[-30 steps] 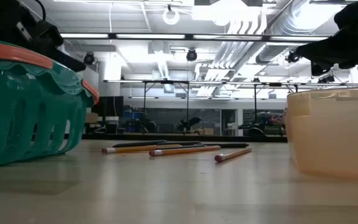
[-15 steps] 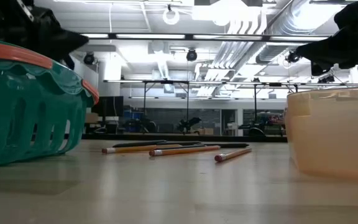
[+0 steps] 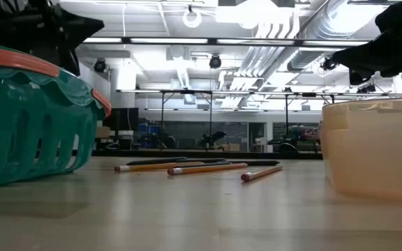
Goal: Sort pens & pencils
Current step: Put the black pen into the blue bin
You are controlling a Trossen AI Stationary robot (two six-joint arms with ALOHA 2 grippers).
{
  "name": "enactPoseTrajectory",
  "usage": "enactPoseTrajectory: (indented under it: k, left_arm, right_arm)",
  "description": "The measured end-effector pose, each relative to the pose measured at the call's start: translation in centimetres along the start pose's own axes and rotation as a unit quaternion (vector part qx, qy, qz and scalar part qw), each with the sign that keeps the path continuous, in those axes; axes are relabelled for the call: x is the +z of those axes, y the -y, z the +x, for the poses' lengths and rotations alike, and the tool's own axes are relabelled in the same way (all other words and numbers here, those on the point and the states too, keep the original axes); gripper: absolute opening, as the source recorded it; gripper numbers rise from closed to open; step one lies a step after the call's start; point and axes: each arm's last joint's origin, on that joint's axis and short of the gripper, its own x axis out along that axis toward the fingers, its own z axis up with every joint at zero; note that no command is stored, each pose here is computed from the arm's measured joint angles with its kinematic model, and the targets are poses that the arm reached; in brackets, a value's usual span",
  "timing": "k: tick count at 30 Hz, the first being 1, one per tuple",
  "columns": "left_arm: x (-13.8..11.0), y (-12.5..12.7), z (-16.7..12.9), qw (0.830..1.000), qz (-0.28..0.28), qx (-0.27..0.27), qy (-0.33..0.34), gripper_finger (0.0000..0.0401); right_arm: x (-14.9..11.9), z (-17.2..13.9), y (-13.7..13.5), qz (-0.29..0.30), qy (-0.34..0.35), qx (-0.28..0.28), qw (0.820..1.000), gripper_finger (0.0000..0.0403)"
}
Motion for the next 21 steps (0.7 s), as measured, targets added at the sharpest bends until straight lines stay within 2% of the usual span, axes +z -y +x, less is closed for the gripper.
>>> enactPoseTrajectory:
  k: [4,10,16,21]
  left_arm:
    - [1.0,0.9,1.6,1.0,-0.001,0.001,-0.03,0.0001]
    - [0.4,1.4,5.6,0.988,0.001,0.034,-0.149,0.0001]
    - [-1.8,0.9,9.7,0.954,0.012,0.094,-0.284,0.0001]
    - [-3.4,0.6,13.0,0.911,0.018,0.143,-0.386,0.0001]
  right_arm:
    - [0.0,0.0,0.0,0.0,0.0,0.0,1.0,0.0]
    - [0.0,0.0,0.0,0.0,0.0,0.0,1.0,0.0]
    - [0.0,0.0,0.0,0.0,0.0,0.0,1.0,0.0]
    - [0.0,0.0,0.0,0.0,0.0,-0.001,1.0,0.0]
